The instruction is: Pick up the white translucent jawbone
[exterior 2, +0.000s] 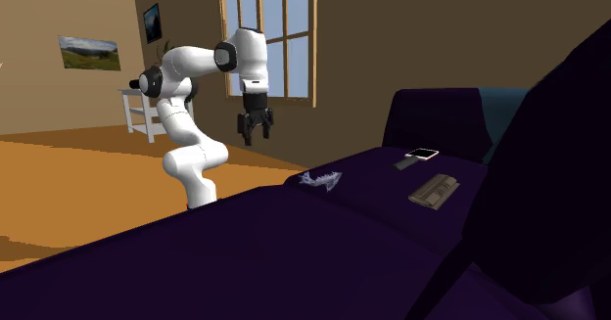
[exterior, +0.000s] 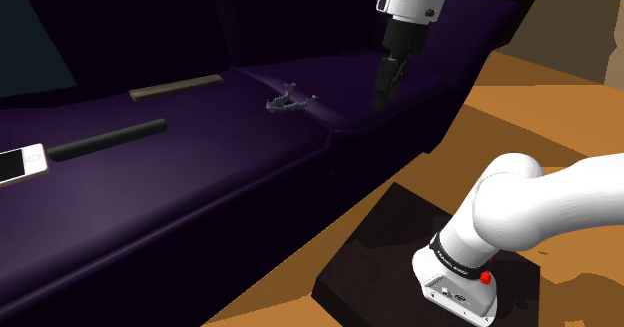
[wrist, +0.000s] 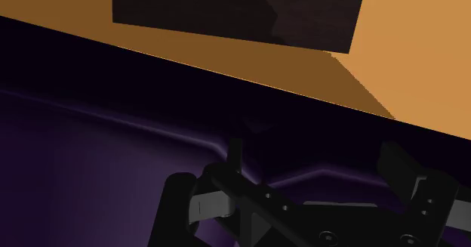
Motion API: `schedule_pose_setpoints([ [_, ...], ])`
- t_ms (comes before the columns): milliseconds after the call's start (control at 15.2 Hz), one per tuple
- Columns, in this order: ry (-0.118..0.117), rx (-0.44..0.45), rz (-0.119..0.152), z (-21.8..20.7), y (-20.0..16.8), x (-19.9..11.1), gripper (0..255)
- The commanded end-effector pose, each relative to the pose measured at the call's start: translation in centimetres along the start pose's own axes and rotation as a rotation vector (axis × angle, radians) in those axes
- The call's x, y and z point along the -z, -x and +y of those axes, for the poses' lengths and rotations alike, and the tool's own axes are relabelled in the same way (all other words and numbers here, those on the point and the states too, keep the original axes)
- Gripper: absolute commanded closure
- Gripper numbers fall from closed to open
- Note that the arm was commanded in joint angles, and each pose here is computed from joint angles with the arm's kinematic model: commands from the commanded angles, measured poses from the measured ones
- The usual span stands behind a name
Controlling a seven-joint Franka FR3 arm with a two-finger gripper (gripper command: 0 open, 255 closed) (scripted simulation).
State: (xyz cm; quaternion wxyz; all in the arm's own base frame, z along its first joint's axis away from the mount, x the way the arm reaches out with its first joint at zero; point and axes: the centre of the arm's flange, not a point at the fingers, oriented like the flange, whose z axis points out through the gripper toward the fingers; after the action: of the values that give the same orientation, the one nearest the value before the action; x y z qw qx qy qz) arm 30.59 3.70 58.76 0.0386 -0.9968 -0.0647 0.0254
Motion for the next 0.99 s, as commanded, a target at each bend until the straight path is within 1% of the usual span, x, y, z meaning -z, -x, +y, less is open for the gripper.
schedule_pose_setpoints([
  [0,0.0,0.0,0.0,0.0,0.0,0.0,0],
  [924,0.215,-0.13,-0.006,-0.4,-18.5,-1.8,0],
])
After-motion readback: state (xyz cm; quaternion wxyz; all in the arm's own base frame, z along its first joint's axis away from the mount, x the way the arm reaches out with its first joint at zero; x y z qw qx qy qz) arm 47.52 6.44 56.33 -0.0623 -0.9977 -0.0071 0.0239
